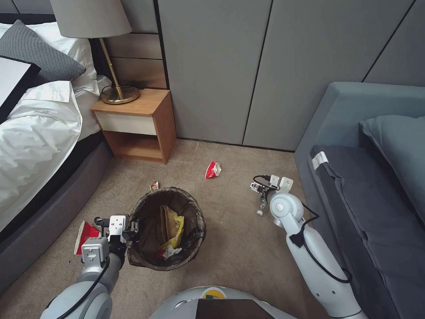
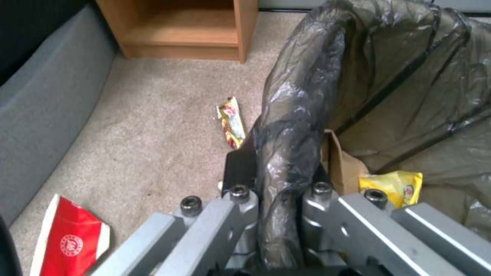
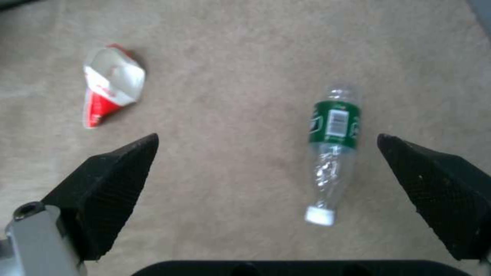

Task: Pick up the trash bin, then pick up the garbage from the floor and place it into the trash bin.

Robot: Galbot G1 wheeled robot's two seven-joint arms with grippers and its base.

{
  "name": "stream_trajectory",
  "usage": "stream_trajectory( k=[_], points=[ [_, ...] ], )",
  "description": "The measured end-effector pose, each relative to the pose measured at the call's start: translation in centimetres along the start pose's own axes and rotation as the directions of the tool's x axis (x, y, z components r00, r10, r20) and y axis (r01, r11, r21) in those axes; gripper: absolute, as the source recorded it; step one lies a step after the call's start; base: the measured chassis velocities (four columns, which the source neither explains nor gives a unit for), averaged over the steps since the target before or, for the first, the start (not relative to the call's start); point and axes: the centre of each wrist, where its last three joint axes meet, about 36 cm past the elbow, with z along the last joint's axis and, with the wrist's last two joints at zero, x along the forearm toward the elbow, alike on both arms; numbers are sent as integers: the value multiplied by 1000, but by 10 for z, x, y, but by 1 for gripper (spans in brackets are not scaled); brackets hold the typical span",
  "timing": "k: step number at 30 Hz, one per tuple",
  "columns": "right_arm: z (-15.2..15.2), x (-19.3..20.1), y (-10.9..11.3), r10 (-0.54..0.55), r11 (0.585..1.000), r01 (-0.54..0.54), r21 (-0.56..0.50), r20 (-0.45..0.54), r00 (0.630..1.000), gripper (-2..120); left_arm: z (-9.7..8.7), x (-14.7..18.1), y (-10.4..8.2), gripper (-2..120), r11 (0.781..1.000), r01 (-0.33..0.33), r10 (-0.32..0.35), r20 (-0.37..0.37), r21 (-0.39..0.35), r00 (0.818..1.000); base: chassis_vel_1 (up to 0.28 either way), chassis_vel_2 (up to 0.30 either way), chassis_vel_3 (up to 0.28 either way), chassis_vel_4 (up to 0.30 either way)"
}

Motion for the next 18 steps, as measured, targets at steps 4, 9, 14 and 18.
stream_trajectory(
  k=[4, 9, 14, 18],
  points=[
    [3, -14, -1, 29, 998, -29, 50, -1, 1000, 100, -1, -1, 0, 5, 1000, -2, 2, 6, 3, 1000, 0, 0, 0, 0],
    [10, -32, 8, 50, 995, -48, 85, -25, 998, 100, -2, -1, 1, 5, 1000, -5, 5, 7, 4, 1000, 0, 0, 0, 0],
    [19, -50, 20, 82, 991, -76, 112, -48, 996, 100, -2, -1, 1, 5, 1000, -8, 8, 11, 4, 1000, 0, 0, 0, 0],
    [26, -65, 26, 110, 987, -102, 123, -63, 992, 100, -3, -1, 2, 5, 1000, -8, 8, 12, 5, 1000, 0, 0, 0, 0]
  ],
)
